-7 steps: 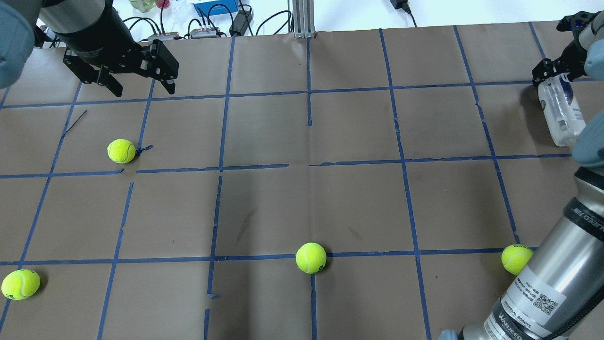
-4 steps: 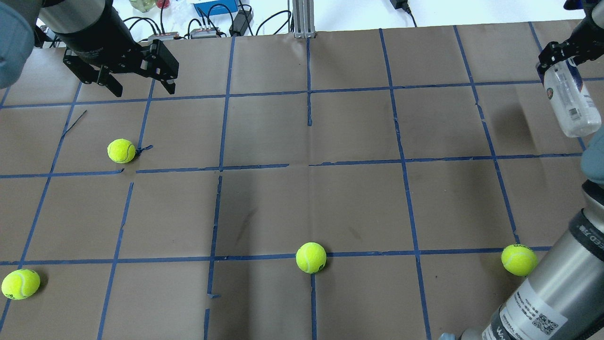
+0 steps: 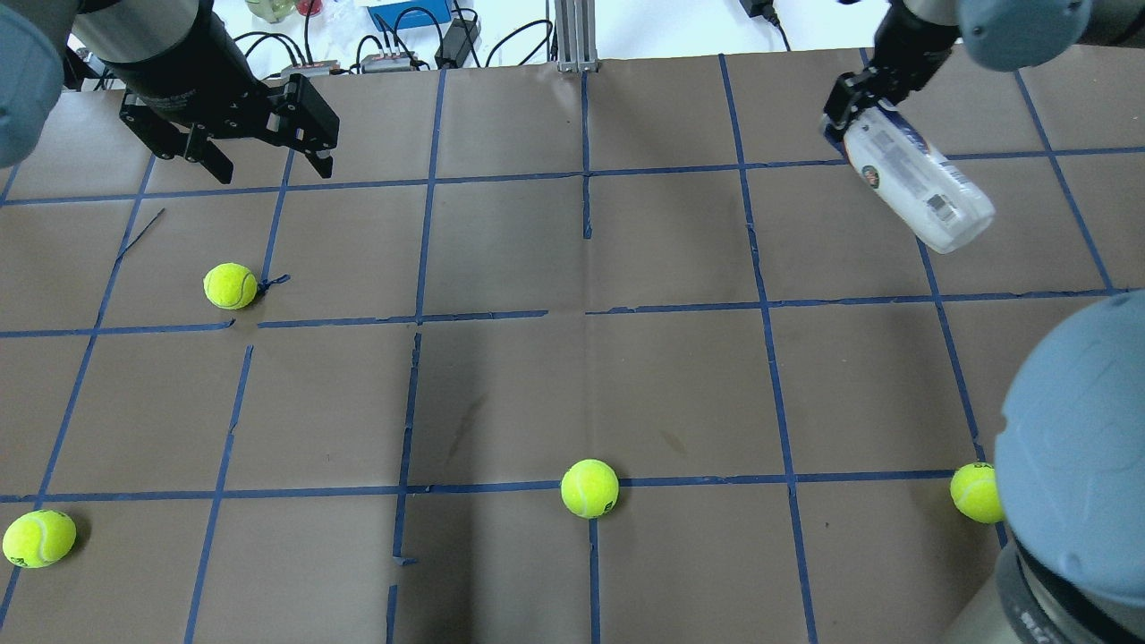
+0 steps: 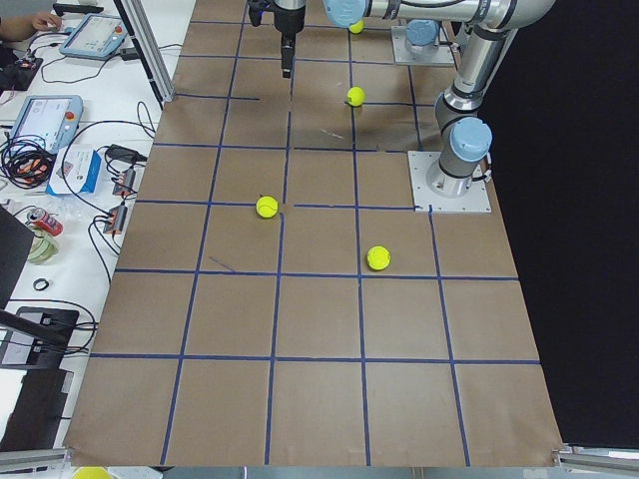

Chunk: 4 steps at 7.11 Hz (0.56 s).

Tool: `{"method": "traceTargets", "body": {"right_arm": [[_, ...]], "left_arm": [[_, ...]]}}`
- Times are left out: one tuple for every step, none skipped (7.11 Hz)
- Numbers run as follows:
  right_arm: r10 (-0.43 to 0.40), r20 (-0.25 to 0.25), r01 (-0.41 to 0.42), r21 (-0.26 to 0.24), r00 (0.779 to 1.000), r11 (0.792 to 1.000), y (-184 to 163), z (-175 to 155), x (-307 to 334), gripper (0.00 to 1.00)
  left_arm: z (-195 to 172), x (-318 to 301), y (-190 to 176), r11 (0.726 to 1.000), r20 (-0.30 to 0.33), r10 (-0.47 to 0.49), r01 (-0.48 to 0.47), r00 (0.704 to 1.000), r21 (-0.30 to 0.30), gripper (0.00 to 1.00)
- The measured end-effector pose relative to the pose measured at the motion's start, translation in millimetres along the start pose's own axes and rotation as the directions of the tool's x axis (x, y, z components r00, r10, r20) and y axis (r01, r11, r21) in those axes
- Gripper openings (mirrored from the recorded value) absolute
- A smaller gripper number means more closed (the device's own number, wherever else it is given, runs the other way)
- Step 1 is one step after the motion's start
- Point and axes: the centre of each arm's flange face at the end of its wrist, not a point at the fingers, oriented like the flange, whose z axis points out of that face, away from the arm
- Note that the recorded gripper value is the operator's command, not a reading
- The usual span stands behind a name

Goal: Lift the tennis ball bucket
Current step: 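Carry the can with the right gripper toward the table center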

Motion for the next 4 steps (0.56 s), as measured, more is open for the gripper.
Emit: {"method": "traceTargets", "body": {"right_arm": [[-0.117, -0.011, 0.117, 0.032, 0.993, 0.993, -23.5, 7.1, -44.6, 0.3], [-0.189, -0.021, 0.19, 0.058, 0.982, 0.98, -39.0, 18.4, -81.7, 0.29], [-0.254, -0.025, 0.255, 0.066, 0.967, 0.965, -50.7, 31.6, -124.7, 0.28], [-0.332, -0.034, 0.334, 0.072, 0.943, 0.94, -61.3, 44.1, -168.7, 0.28]], "left_arm": [[-0.4, -0.2, 0.3, 1.0, 0.003, 0.0, 0.0, 1.0, 0.001, 1.0], [-1.0, -0.9, 0.7, 1.0, 0.008, 0.0, 0.0, 1.0, 0.001, 1.0], [-0.7, -1.5, 0.9, 1.0, 0.008, 0.0, 0.0, 1.0, 0.001, 1.0], [-0.5, -1.4, 1.0, 1.0, 0.006, 0.001, -0.001, 1.0, 0.0, 1.0]]}}
